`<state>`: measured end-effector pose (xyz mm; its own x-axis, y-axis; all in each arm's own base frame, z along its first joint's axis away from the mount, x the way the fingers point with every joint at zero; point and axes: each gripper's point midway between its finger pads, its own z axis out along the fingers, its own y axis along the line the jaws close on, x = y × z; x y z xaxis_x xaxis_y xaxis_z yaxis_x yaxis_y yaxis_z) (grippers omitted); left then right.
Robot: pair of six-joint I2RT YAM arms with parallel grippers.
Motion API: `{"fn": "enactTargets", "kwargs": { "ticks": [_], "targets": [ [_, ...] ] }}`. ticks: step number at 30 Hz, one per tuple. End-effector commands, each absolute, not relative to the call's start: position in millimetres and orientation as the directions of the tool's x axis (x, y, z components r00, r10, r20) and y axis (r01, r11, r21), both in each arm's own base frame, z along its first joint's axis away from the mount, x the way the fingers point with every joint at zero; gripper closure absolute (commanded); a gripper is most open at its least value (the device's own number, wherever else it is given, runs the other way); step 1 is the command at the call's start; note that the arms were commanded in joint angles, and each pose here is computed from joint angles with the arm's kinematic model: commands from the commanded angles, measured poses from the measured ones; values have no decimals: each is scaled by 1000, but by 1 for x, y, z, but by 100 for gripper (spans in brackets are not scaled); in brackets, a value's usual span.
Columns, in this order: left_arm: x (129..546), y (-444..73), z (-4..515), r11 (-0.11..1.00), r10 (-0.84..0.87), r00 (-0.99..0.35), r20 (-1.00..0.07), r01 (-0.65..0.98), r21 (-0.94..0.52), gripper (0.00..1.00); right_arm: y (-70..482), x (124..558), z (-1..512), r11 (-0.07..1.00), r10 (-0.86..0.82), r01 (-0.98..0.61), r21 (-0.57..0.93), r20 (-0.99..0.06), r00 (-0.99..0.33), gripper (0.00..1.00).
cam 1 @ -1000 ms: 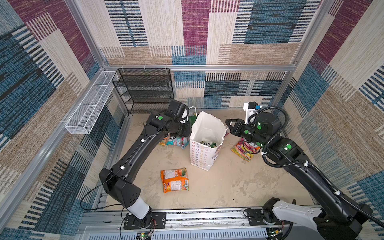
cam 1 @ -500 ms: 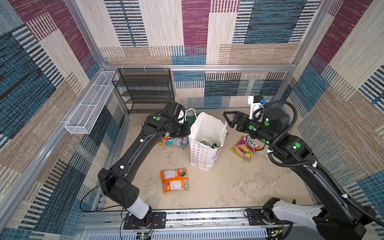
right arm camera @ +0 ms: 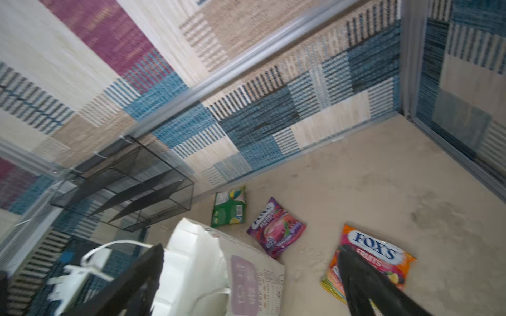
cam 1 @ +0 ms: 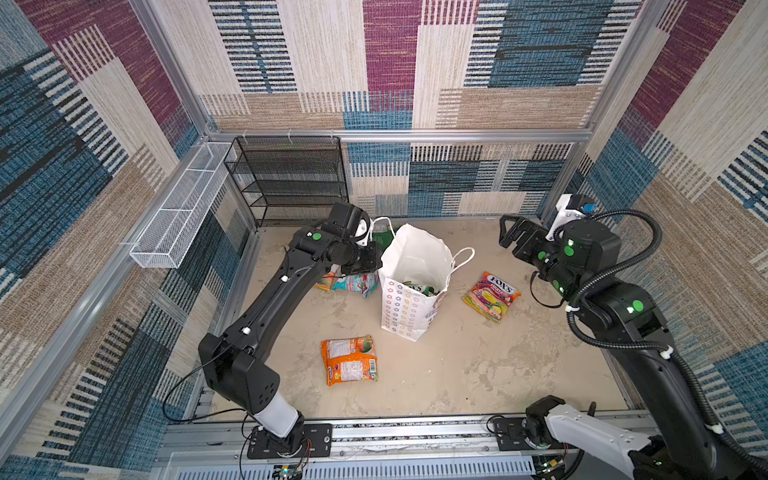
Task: Place the snacks into the paper bag
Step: 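Lower the right gripper onto the orange-red Fox's Fruits packet and grasp it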
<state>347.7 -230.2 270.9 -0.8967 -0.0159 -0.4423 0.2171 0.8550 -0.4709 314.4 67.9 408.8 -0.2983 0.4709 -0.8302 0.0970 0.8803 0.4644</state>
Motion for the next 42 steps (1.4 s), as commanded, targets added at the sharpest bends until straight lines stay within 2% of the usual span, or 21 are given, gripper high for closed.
{"fn": "enactTargets", "kwargs": {
  "ticks": [1,5,8,14,26,29,32,36,39,42],
  "targets": [
    [350,-232,274,847,-26,-892,-452,220,-483,100,51,332,370,859,510,152,489,-787,-348,0],
    [350,-234,274,839,-21,-895,-446,227,-494,100,12,345,314,783,620,219,582,-701,-353,0],
    [351,-235,274,830,-22,-896,-444,231,-508,100,-12,349,257,699,709,274,660,-592,-384,0],
    [354,-229,281,811,-54,-894,-445,220,-541,100,-36,339,139,592,797,430,682,-415,-439,1],
    [356,-230,284,784,-68,-900,-431,218,-581,100,-42,356,80,596,792,494,633,-360,-493,16],
    [356,-231,282,781,-66,-901,-428,220,-584,100,-41,363,69,589,792,498,636,-335,-510,23],
    [356,-232,280,780,-66,-905,-421,216,-587,100,-38,372,60,588,785,492,642,-308,-537,36],
    [357,-234,279,775,-64,-908,-414,216,-594,100,-36,376,47,578,786,501,644,-273,-554,48],
    [357,-233,278,775,-66,-908,-414,214,-594,100,-34,377,41,571,787,502,650,-259,-560,52],
    [358,-233,279,775,-68,-907,-416,214,-594,100,-33,379,36,573,783,501,649,-253,-568,69]
  ]
}}
